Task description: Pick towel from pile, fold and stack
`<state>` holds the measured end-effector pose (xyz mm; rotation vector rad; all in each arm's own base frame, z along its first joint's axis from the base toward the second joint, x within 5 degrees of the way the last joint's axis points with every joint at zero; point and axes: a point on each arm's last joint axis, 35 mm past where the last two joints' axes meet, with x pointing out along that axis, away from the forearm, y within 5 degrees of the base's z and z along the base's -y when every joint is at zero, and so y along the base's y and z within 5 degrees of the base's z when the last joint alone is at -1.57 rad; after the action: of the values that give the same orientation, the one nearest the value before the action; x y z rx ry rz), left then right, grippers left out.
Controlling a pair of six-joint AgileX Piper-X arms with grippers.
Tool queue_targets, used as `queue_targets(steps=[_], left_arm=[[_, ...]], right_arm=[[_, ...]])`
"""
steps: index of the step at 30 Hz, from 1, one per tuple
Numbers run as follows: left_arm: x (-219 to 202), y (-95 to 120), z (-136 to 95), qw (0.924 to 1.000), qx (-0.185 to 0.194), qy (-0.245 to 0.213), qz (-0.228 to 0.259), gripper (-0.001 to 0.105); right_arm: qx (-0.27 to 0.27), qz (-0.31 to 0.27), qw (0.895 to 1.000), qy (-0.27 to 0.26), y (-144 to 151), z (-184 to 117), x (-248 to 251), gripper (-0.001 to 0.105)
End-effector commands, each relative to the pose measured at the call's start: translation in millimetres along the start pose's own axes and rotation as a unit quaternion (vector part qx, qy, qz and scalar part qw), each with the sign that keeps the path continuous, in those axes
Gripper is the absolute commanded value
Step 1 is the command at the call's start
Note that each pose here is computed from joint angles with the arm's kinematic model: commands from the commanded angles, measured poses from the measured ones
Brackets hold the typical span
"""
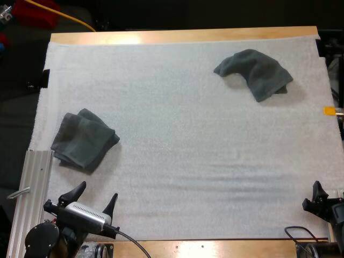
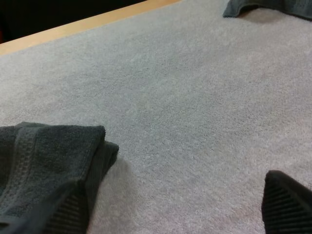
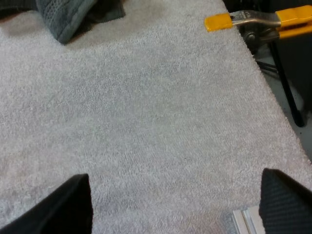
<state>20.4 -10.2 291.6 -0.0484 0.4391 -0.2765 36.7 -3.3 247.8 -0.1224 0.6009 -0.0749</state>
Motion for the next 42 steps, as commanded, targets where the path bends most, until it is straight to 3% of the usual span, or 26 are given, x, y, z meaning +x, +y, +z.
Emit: queue_targets(steps=[1, 10, 15, 20, 28, 34, 42], left_arm=[[2, 1, 2, 1.0000, 0.001, -0.002, 0.000, 0.070], [2, 1, 3, 1.0000, -0.002, -0.003, -0.001, 0.070], [1, -3, 8, 0.9983, -0.023, -0.025, -0.048, 0.070], [-1, -7, 11, 0.9932, -0.047, -0.031, -0.102, 0.070], [-13, -11, 26, 0.9892, -0.024, -0.077, -0.122, 0.070], [-21, -14, 37, 0.9855, -0.031, -0.110, -0.125, 0.070], [-32, -19, 48, 0.9806, -0.019, -0.126, -0.150, 0.070]], right_arm=[[0.001, -0.003, 1.000, 0.001, 0, 1, 0, 0.069], [-0.005, 0.024, 1.000, -0.001, 2, 1, 0, 0.069], [-0.004, 0.068, 0.998, -0.018, 4, 6, -5, 0.069], [-0.001, 0.078, 0.994, -0.078, 2, 23, -16, 0.069], [0.008, 0.071, 0.982, -0.175, -2, 48, -33, 0.069], [0.034, 0.098, 0.980, -0.170, -1, 48, -36, 0.069], [0.050, 0.128, 0.984, -0.113, 3, 57, -18, 0.069]])
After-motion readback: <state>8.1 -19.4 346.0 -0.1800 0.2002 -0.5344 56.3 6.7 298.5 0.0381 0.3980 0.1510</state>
